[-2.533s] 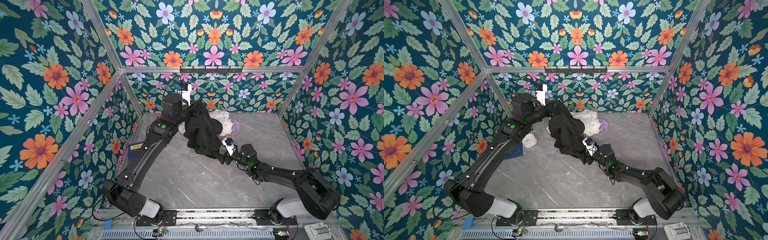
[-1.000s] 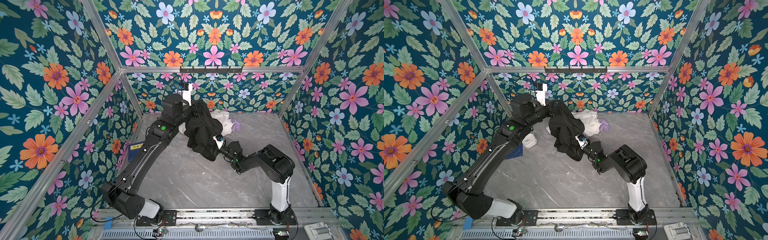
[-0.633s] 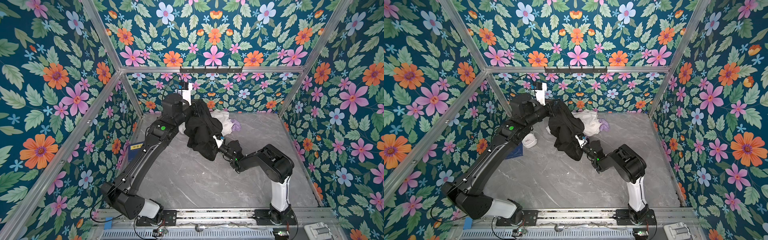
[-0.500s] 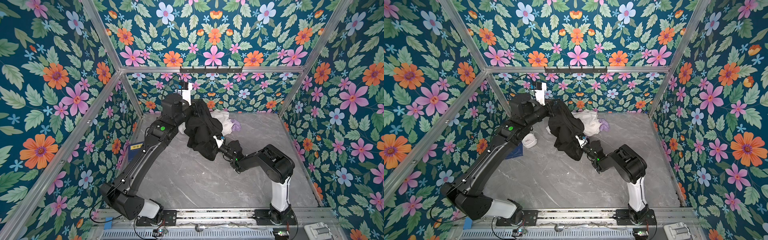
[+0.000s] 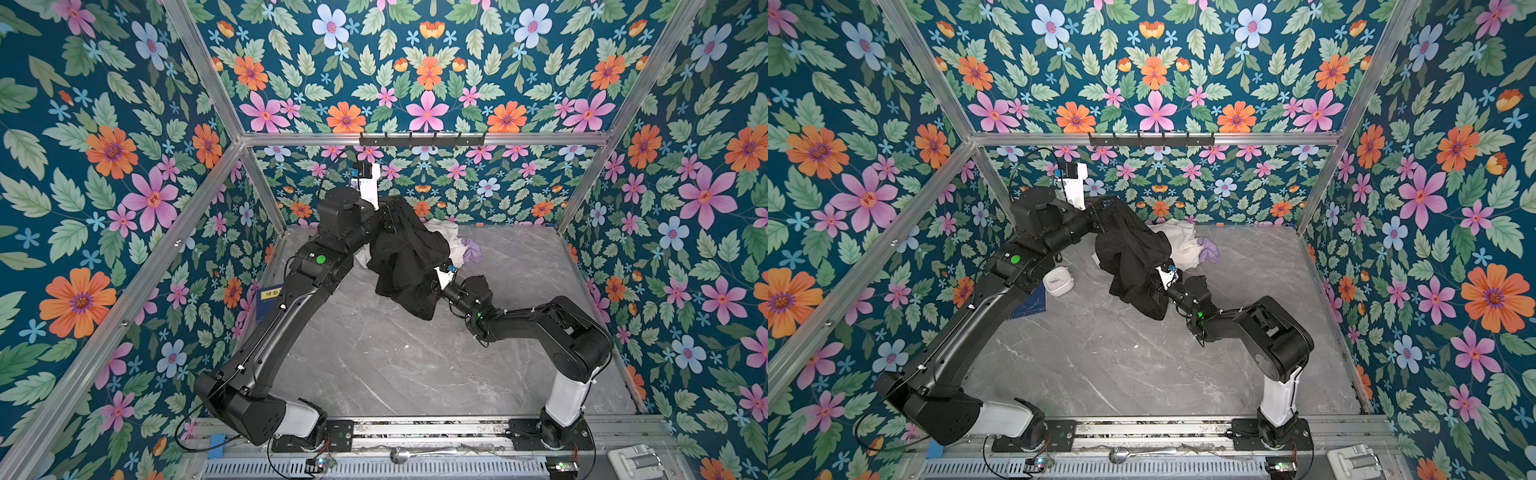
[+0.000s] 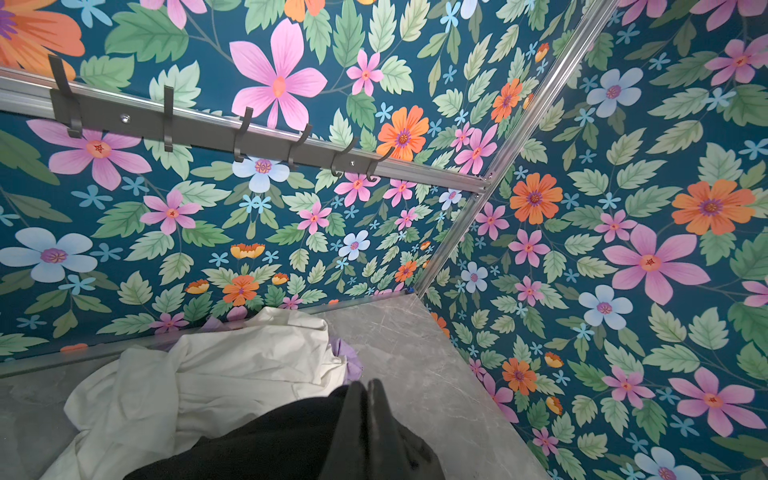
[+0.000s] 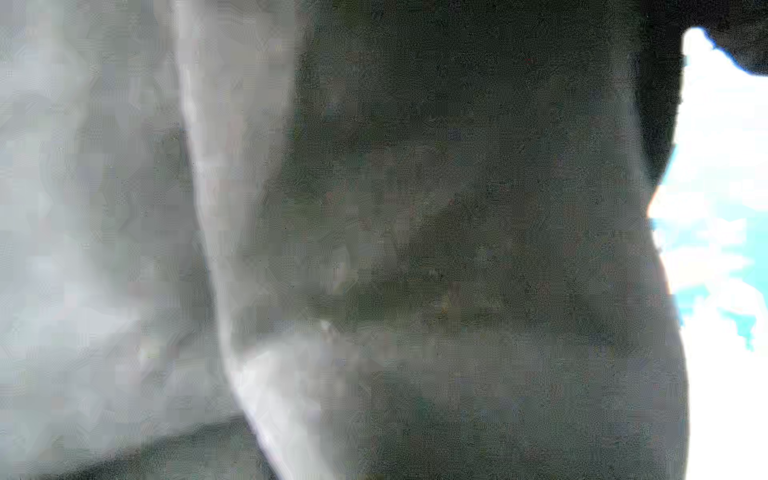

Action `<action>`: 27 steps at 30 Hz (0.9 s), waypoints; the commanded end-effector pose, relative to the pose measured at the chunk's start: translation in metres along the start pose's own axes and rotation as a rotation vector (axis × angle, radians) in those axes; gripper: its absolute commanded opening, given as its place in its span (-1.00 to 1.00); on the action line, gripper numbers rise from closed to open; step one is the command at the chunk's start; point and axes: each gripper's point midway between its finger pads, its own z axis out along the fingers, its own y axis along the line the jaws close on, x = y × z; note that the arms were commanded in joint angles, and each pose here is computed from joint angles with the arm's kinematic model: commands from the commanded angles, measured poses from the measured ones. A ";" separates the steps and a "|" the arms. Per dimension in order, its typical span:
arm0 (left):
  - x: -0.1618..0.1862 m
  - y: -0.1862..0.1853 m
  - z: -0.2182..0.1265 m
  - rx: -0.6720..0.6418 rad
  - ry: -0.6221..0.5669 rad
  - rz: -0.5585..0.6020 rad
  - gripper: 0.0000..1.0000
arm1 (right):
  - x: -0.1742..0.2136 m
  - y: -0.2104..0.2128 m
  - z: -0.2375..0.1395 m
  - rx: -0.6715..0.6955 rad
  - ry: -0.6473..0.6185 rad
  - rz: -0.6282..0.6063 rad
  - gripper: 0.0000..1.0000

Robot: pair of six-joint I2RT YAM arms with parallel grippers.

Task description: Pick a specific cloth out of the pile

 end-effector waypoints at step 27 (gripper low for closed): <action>-0.053 -0.030 -0.042 0.057 -0.172 0.049 -1.00 | -0.141 0.003 -0.025 0.007 -0.154 0.079 -1.00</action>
